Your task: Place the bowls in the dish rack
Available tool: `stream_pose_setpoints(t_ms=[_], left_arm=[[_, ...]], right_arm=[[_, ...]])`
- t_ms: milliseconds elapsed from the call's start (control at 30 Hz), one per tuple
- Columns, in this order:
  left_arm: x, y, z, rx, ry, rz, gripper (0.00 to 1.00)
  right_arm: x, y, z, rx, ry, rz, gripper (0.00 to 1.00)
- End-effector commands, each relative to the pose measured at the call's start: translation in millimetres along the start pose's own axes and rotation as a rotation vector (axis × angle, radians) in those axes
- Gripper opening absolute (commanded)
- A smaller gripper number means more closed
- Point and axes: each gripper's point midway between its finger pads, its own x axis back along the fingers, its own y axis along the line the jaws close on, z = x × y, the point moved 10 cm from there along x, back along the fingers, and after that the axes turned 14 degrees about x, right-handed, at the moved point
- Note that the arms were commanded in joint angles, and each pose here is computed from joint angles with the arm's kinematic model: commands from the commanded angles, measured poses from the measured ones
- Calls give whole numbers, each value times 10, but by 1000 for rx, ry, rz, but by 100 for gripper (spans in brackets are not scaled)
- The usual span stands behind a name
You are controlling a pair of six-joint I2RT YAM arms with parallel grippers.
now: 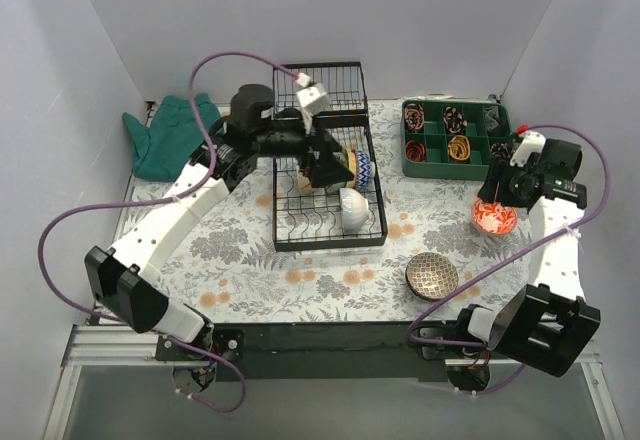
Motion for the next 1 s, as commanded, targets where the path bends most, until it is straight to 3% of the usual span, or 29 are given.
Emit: stream_pose_setpoints(t_ms=[0, 67, 133, 267, 333, 467, 600, 700, 967], left_arm=[[-274, -148, 123, -265, 288, -16, 93], [-303, -129, 17, -194, 263, -124, 92], [-251, -125, -8, -221, 235, -183, 94], [-62, -19, 49, -290, 244, -315, 97], [51, 36, 85, -263, 237, -343, 98], [178, 120, 216, -255, 195, -400, 98], [360, 310, 248, -214, 156, -487, 98], [440, 444, 272, -188, 125, -525, 98], [522, 496, 365, -100, 67, -484, 98]], right_arm=[[402, 105, -322, 27, -122, -88, 63], [465, 150, -292, 96, -107, -151, 64], [426, 222, -286, 165, -104, -321, 61], [364, 260, -156, 303, 85, -621, 54], [206, 204, -117, 378, 180, -615, 55], [119, 263, 51, 754, 255, -642, 61], [125, 579, 174, 1033, 227, -747, 62], [118, 784, 316, 1143, 229, -827, 62], [-44, 899, 335, 1075, 361, -876, 60]])
